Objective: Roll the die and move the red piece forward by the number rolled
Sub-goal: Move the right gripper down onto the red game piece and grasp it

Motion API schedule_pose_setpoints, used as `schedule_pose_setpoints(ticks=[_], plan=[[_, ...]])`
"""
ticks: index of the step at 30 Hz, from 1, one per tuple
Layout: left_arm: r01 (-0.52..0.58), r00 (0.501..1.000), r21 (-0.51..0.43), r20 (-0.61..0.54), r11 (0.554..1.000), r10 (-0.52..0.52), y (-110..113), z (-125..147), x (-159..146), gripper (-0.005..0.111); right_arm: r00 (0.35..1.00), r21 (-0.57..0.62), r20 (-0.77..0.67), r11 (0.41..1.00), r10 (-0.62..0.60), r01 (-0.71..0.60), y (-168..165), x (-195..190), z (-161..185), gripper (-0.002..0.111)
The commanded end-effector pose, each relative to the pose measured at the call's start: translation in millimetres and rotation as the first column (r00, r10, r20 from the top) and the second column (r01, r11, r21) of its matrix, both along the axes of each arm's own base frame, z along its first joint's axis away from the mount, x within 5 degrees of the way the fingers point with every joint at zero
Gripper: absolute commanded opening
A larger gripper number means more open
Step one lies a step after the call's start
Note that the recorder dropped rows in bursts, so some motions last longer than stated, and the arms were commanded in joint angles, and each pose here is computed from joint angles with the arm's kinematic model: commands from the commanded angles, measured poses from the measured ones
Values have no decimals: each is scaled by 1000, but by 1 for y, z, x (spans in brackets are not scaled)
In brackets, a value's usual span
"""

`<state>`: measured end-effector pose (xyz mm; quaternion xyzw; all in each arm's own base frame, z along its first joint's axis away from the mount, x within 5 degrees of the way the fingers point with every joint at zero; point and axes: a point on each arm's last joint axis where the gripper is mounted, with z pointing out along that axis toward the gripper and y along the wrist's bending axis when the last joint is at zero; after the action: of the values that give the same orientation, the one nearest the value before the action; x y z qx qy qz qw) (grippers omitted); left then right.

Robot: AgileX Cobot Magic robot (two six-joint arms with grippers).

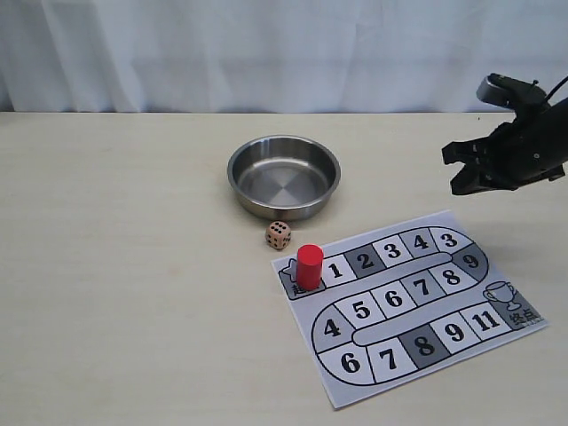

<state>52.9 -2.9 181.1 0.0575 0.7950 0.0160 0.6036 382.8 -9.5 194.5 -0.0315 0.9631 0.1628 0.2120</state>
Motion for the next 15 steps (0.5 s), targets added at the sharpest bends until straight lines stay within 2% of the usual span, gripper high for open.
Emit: schedule_pose_setpoints(ticks=[1, 3, 4, 7, 8, 11, 14, 15], plan=[[1, 1000, -9, 7, 1000, -1, 0, 0, 0, 0, 998, -137, -21, 989, 58, -60, 17, -14, 22, 4], [1, 1000, -9, 7, 1000, -1, 0, 0, 0, 0, 994, -256, -22, 960, 109, -111, 38, -18, 28, 4], [1, 1000, -9, 7, 1000, -1, 0, 0, 0, 0, 986, -280, -18, 946, 165, -163, 56, -21, 31, 4], [1, 1000, -9, 7, 1000, -1, 0, 0, 0, 0, 973, -245, 4, 944, 229, -221, 89, -25, 32, 15], [1, 1000, -9, 7, 1000, -1, 0, 0, 0, 0, 971, -228, 13, 946, 239, -230, 97, -26, 32, 21], [1, 1000, -9, 7, 1000, -1, 0, 0, 0, 0, 961, -182, 38, 947, 275, -264, 123, -31, 34, 54], [1, 1000, -9, 7, 1000, -1, 0, 0, 0, 0, 942, -186, 46, 929, 333, -320, 144, -38, 34, 69], [1, 1000, -9, 7, 1000, -1, 0, 0, 0, 0, 934, -192, 46, 920, 355, -341, 151, -41, 34, 70]])
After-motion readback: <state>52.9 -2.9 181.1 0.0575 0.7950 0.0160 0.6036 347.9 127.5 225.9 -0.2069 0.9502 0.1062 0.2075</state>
